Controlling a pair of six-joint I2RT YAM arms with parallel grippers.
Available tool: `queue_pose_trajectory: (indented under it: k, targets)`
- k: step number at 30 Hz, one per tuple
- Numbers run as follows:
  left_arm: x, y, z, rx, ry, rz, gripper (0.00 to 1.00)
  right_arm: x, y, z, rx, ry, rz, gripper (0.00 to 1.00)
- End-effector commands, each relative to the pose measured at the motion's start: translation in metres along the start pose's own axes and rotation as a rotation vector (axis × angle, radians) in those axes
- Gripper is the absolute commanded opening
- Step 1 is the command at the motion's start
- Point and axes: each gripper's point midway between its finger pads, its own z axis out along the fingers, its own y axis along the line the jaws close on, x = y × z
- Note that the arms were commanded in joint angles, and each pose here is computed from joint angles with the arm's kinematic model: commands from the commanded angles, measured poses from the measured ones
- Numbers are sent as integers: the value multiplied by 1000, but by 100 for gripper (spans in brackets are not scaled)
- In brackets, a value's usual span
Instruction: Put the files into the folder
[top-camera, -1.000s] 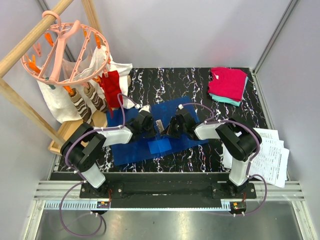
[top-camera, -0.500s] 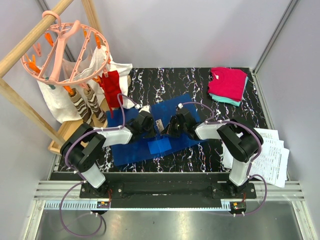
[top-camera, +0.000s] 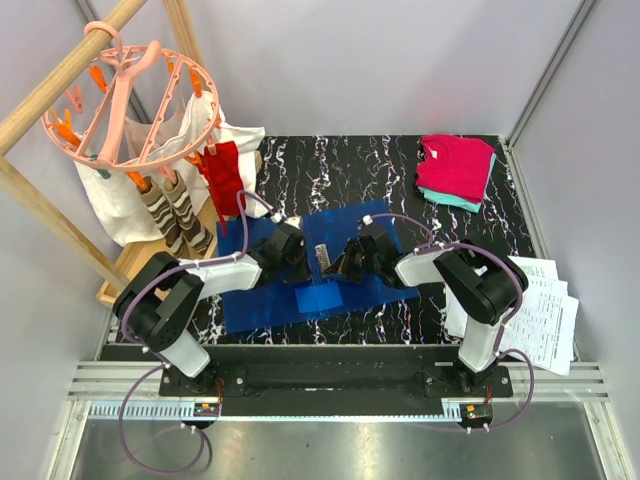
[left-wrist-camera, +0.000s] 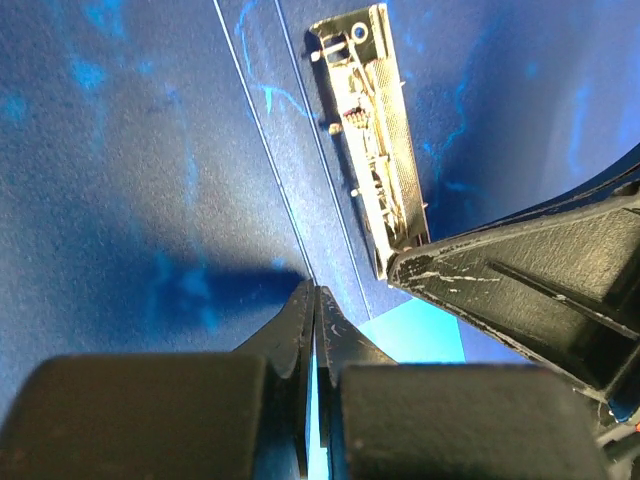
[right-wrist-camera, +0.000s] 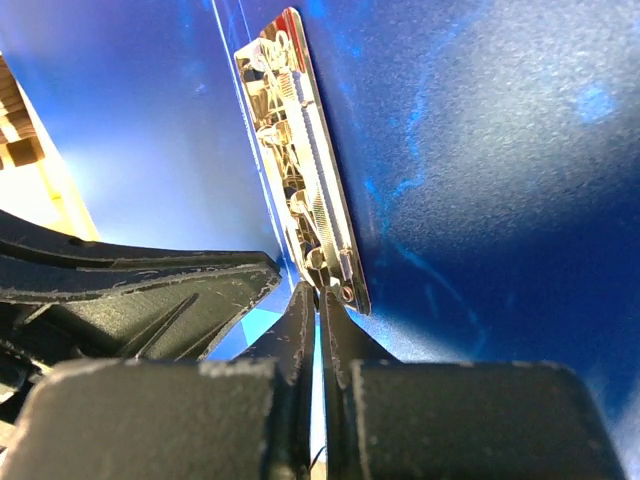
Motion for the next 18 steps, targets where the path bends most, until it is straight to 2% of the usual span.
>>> queue_pose_trajectory:
  k: [1,3,7,8,12,15,18]
  targets:
    - [35,19,9,-97,136,-34,0,15,-42,-7,137,24,14,0]
    - [54,36,17,-149,180,-58,0,9,-52,-12,212,-9,-20,0]
    - [75,78,22,-316,191,-116,0,24,-123,-37,542,3,-36,0]
    - [78,86,21,-340,192,-120,0,21,-139,-41,612,-29,-47,0]
    - [83,104,15,-398,180,-139,0,47,-204,-50,810,27,-54,0]
    - [80,106,13,-411,164,-131,0,55,-219,-46,829,55,-65,0]
    - [77,108,10,-417,146,-123,0,39,-198,-41,773,13,-105,0]
